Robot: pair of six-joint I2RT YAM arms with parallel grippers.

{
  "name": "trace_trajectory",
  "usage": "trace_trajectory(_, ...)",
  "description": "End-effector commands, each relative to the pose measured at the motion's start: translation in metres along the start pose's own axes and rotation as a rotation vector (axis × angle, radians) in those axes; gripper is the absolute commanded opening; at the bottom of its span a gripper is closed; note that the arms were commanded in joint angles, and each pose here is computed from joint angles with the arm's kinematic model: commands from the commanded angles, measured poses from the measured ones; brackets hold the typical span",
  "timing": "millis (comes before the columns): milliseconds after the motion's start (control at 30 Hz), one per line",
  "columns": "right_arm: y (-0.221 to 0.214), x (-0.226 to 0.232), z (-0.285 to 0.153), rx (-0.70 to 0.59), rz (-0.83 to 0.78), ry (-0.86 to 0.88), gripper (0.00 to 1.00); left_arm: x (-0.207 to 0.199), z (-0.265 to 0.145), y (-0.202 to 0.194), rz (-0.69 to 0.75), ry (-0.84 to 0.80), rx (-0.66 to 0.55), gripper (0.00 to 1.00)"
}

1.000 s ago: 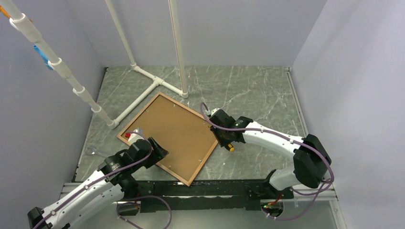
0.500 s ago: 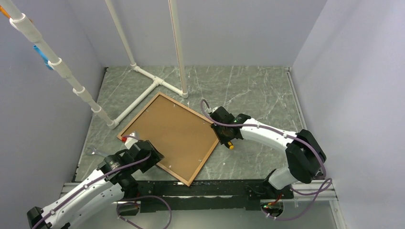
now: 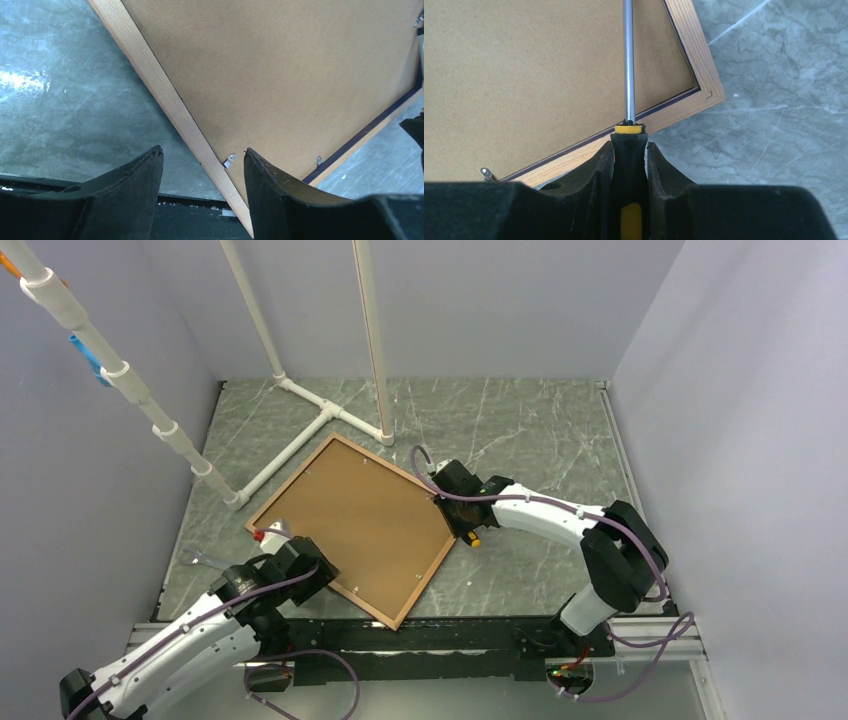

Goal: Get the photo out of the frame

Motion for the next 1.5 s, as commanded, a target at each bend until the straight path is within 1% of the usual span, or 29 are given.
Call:
trace_trajectory(0, 0.03, -0.002, -0.001, -0.103, -0.006, 0.0, 0.0, 0.006, 0.006, 0.011, -0.083, 0.077, -0.095, 0.64)
trace_trajectory(100, 0.032, 0.0, 0.002, -0.109, -0.019, 0.015, 0.0, 0.007, 0.009, 0.012, -0.069, 0.097, -0.107, 0.64)
trace_trajectory(333, 0.03, 0.002, 0.009, -0.112, -0.037, 0.031, 0.0, 0.006, 0.014, 0.01, -0.057, 0.084, -0.103, 0.65)
trace_trajectory(800, 0.028, 0.011, 0.02, -0.174, -0.12, 0.103, 0.0, 0.005, 0.017, 0.009, -0.033, 0.103, -0.101, 0.65)
trace_trajectory(1067, 0.03, -0.003, 0.023, -0.168, -0.136, 0.004, 0.0, 0.005, 0.022, 0.007, -0.02, 0.117, -0.096, 0.64)
trace_trajectory(1200, 0.029, -0.006, 0.021, -0.167, -0.131, -0.015, 0.0, 0.011, 0.021, 0.009, -0.043, 0.182, -0.113, 0.64)
trace_trajectory(1333, 0.03, -0.006, 0.02, -0.169, -0.129, -0.019, 0.0, 0.011, 0.021, 0.011, -0.08, 0.193, -0.128, 0.64)
trace_trajectory(1467, 0.03, -0.008, 0.021, -0.168, -0.129, -0.032, 0.0, 0.008, 0.026, 0.008, -0.108, 0.163, -0.119, 0.6)
Point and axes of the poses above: each gripper's point midway between its finger pads, its own z axis out along the fingers, its own x axis along the line the jaws close on, y = z × x, the point moved 4 cm from there along -z, back along the fingers, and after that the axes turned 11 degrees about -z, right-handed, at the moved point
